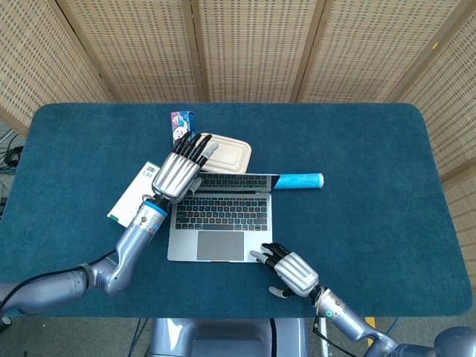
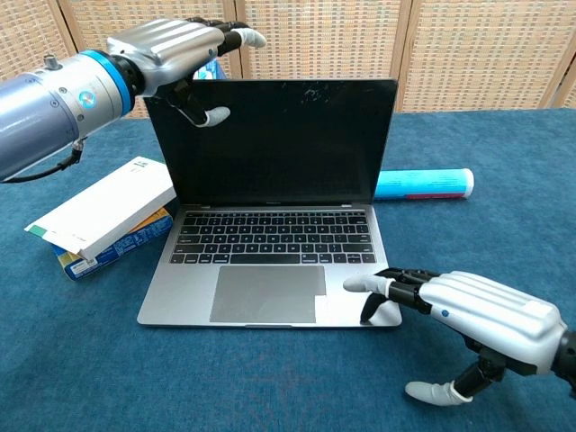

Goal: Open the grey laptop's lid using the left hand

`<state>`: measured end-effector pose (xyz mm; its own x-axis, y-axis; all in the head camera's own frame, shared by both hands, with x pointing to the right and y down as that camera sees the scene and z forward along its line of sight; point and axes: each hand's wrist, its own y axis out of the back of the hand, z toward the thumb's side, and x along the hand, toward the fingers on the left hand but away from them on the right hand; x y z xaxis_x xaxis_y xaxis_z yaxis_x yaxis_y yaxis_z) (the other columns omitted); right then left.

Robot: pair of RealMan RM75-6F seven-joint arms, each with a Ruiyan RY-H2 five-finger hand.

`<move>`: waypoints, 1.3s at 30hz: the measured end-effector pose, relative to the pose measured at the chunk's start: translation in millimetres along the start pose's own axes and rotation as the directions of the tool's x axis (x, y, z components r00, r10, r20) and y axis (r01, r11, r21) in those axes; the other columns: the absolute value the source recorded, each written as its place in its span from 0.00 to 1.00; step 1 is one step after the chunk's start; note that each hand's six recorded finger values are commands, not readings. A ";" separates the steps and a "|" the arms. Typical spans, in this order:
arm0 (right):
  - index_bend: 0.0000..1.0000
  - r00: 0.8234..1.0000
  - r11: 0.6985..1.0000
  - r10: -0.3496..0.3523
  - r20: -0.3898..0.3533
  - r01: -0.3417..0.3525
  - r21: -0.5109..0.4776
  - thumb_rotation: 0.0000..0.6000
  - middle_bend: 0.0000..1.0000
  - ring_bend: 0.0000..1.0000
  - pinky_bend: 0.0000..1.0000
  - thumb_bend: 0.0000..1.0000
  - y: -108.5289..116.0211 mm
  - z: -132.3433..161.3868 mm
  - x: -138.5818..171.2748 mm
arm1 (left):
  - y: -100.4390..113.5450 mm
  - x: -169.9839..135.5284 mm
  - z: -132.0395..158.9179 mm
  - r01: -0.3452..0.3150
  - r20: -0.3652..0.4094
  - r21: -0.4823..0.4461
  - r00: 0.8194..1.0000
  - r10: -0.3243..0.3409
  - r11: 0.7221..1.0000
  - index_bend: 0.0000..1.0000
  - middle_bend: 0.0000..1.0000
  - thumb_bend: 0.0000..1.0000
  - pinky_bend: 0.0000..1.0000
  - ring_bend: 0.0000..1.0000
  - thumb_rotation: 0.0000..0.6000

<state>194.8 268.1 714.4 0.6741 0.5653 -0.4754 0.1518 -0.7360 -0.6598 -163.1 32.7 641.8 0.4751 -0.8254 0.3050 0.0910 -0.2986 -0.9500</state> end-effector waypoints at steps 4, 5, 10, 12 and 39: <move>0.00 1.000 1.000 0.002 0.002 -0.002 0.002 1.00 0.27 0.09 0.11 0.31 0.4 0.0 0.4 | 0.6 6.9 -11.6 0.010 -0.031 0.026 0.999 -0.009 1.000 0.00 0.00 0.41 0.00 0.00 1.00; 0.00 1.000 1.000 0.004 0.003 -0.004 0.003 1.00 0.27 0.09 0.11 0.31 0.4 -0.1 0.5 | 0.5 8.9 -15.1 0.014 -0.040 0.035 0.999 -0.013 0.999 0.00 0.00 0.41 0.00 0.00 1.00; 0.00 1.000 1.000 0.009 0.006 -0.009 0.007 1.00 0.26 0.09 0.11 0.31 0.0 -0.7 1.6 | -0.5 14.1 -27.1 0.031 -0.077 0.059 0.997 -0.026 0.998 0.00 0.00 0.41 0.00 0.00 1.00; 0.00 1.000 1.000 0.011 0.007 -0.011 0.006 1.00 0.26 0.09 0.11 0.31 0.1 -0.9 1.8 | -0.9 15.2 -30.5 0.035 -0.088 0.064 0.996 -0.030 0.997 0.00 0.00 0.41 0.00 0.00 1.00; 0.00 0.998 0.998 -0.061 -0.024 0.061 -0.012 1.00 0.23 0.09 0.11 0.31 37.5 12.8 0.9 | 17.1 -25.1 -53.7 -0.034 -0.123 -0.042 0.992 0.029 0.999 0.00 0.00 0.40 0.00 0.00 1.00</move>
<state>191.9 245.8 681.8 0.6807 0.6003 -0.4199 0.2014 -0.7045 -0.6805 -220.5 22.6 621.5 0.3665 -0.8863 0.2832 0.0374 -0.2901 -0.9563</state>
